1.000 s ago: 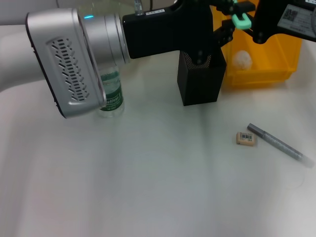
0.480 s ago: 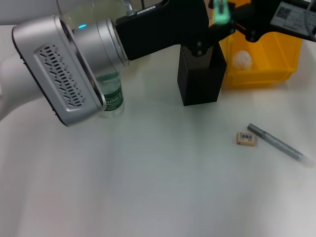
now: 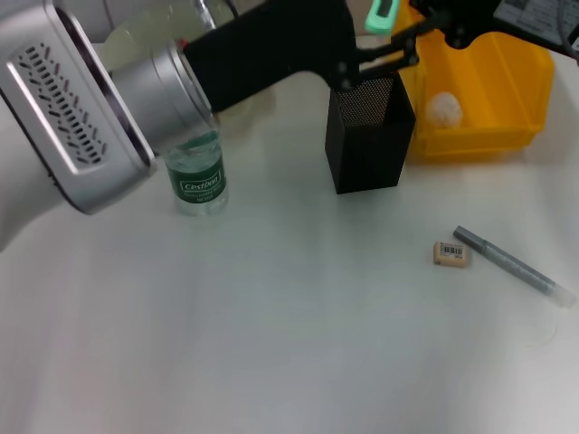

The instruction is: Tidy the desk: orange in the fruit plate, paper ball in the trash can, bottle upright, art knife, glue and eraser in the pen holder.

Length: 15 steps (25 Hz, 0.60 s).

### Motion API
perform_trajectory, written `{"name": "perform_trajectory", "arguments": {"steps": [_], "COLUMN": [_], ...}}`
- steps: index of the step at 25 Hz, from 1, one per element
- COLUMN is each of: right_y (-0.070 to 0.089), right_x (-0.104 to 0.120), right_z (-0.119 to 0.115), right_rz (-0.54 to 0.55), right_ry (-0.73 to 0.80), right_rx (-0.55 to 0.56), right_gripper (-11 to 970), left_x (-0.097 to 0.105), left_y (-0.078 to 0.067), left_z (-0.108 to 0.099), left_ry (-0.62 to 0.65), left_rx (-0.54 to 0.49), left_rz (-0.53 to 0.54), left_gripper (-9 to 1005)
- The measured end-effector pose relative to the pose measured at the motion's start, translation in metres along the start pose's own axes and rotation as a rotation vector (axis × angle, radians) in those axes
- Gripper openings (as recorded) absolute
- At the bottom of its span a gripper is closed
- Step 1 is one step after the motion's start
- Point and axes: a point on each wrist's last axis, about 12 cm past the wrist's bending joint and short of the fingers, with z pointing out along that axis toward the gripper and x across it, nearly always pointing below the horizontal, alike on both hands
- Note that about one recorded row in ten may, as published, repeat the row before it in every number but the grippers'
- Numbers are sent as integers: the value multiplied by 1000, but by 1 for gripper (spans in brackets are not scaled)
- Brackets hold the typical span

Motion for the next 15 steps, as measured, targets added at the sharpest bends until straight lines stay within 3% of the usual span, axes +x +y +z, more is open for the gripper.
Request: {"name": "perform_trajectory", "arguments": {"steps": [4,8,14,15], "right_y": [-1,-1,5,6], "right_x": [1,2,1,0], "right_z": [2,5,1,-3], "right_rz": [-4,-43,-156,-186], "right_ry": [-11,-20,-48,-63], "right_rx": [-27,-57,-115,-123], "right_gripper": [174,172,173,173], "left_x": [0,2,4,5], "left_y": [-9,-15,-7,-3], "left_z": [-2,-9,-27,-31], "left_ry": [4,28,51,57], "left_rx": [26,24,-135,-179], "left_rz": [-33,-124,-239,-296], "left_gripper": [818,817,815,815]}}
